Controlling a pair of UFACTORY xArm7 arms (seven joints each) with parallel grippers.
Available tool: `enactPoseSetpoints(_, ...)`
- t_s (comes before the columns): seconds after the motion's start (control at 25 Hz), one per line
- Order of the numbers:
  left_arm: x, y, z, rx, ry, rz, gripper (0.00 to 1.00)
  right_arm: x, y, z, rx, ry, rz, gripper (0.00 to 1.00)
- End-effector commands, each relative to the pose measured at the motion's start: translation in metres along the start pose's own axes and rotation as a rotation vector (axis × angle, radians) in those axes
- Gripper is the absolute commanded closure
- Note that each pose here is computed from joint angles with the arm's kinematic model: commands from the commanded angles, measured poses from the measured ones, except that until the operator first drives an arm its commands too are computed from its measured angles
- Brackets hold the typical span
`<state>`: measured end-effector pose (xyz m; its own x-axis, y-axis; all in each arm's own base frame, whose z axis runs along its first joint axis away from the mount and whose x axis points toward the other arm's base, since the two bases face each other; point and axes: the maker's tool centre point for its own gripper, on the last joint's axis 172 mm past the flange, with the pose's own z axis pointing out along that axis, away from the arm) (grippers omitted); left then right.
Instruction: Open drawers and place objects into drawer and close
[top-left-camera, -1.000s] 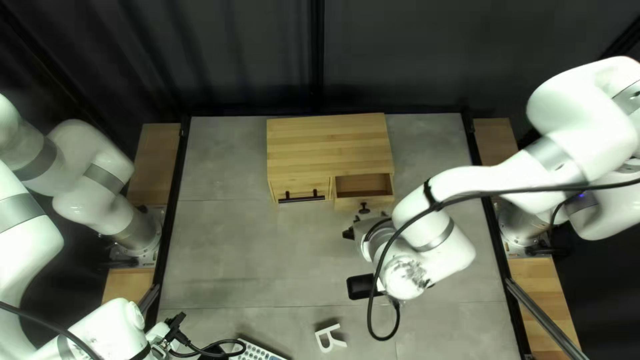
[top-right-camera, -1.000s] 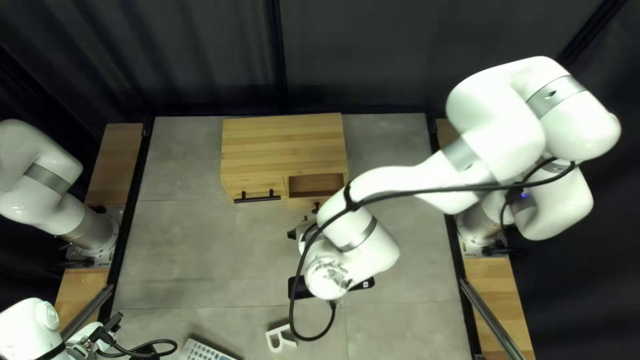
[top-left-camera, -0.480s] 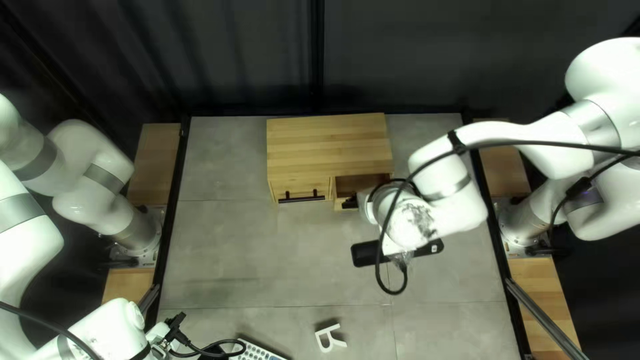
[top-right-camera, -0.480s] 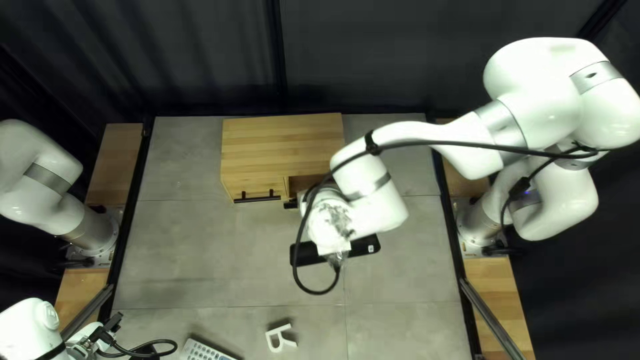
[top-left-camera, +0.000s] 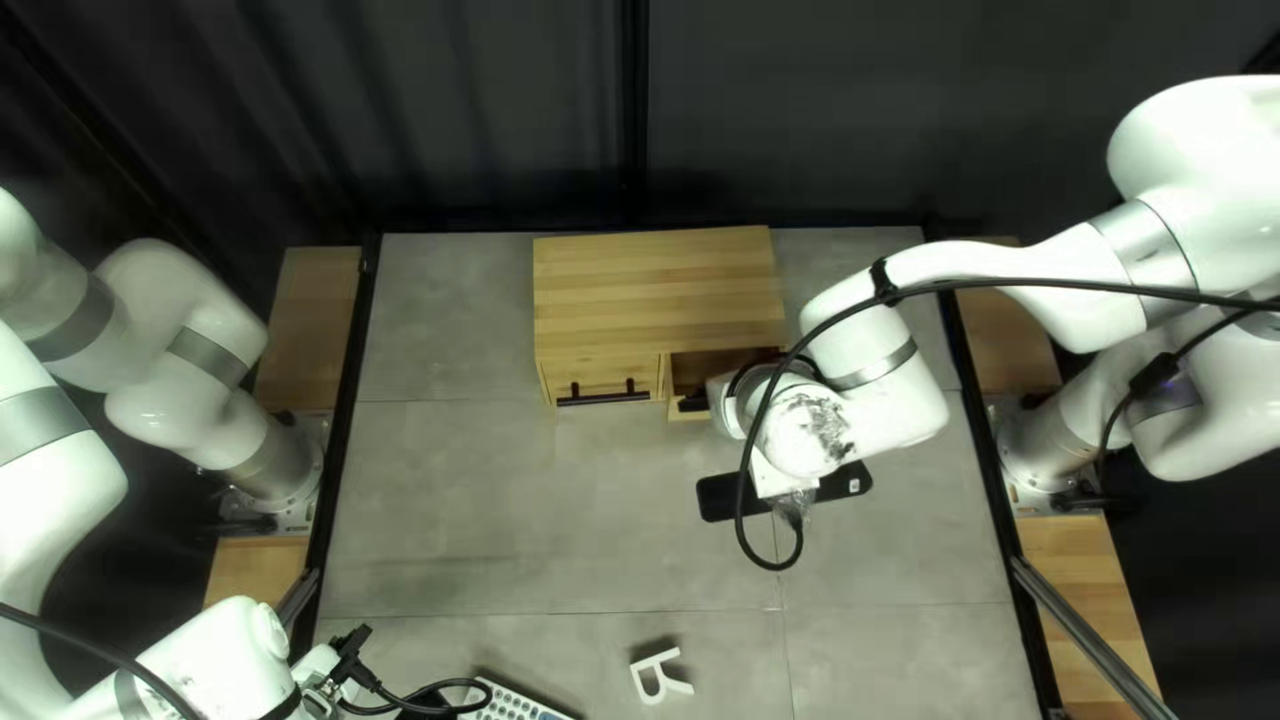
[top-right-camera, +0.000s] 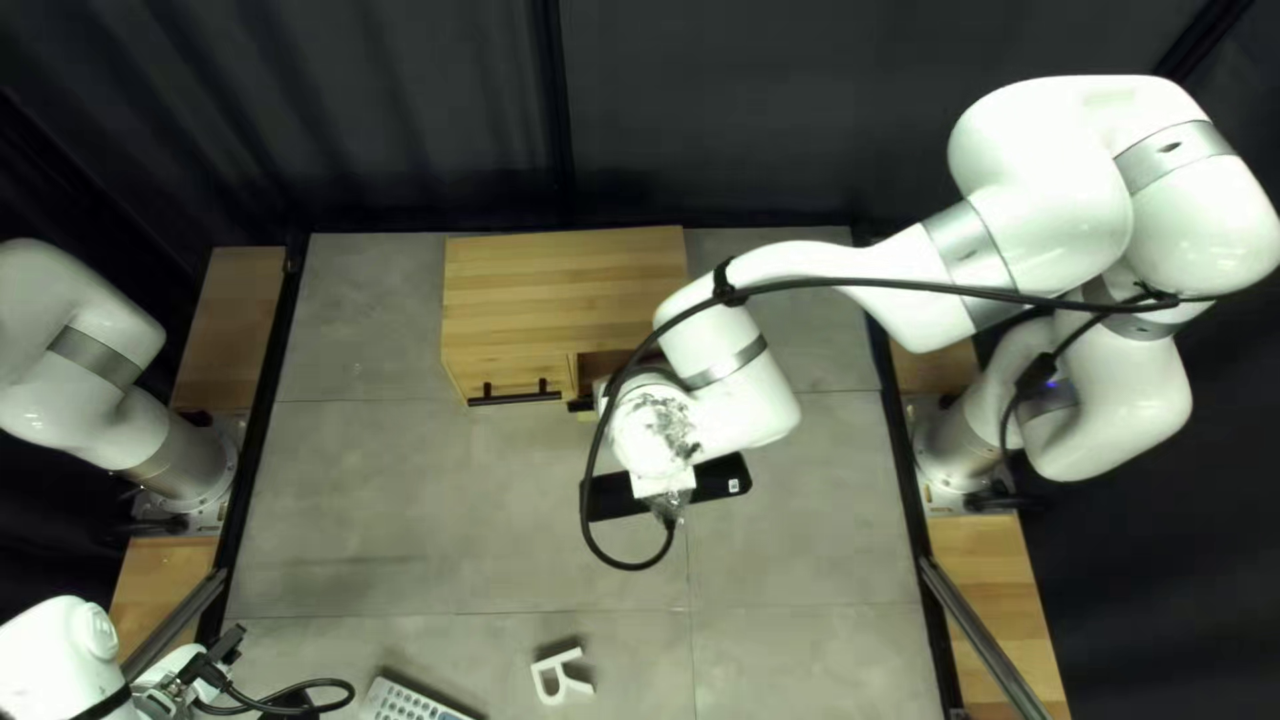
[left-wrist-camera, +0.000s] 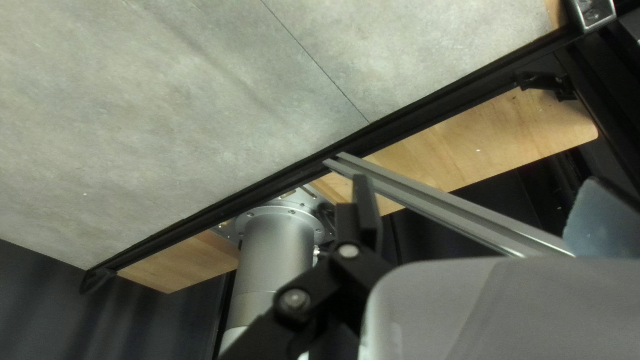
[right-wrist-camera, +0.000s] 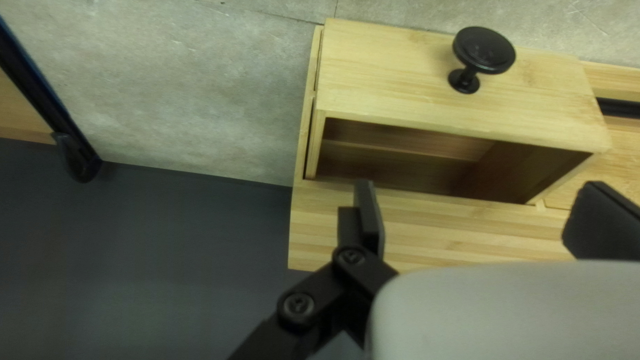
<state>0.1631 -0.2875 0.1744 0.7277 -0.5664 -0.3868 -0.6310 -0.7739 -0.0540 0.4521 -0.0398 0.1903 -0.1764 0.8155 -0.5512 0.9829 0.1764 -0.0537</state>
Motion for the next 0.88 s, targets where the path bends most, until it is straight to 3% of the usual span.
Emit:
enactPoseSetpoints(0.04, 0.000, 0.000, 0.000, 0.000, 0.000, 0.000, 0.00, -0.001, -0.001, 0.007, -0.005, 0.004, 0.001, 0.00)
enactPoseSetpoints(0.36, 0.000, 0.000, 0.000, 0.000, 0.000, 0.000, 0.00, 0.008, 0.007, -0.005, 0.027, 0.043, 0.035, 0.00)
enactPoseSetpoints(0.68, 0.000, 0.000, 0.000, 0.000, 0.000, 0.000, 0.00, 0.054, 0.017, -0.026, 0.079, 0.075, 0.095, 0.00)
enactPoseSetpoints(0.88, 0.000, 0.000, 0.000, 0.000, 0.000, 0.000, 0.00, 0.073, 0.018, -0.016, 0.094, 0.079, 0.100, 0.00)
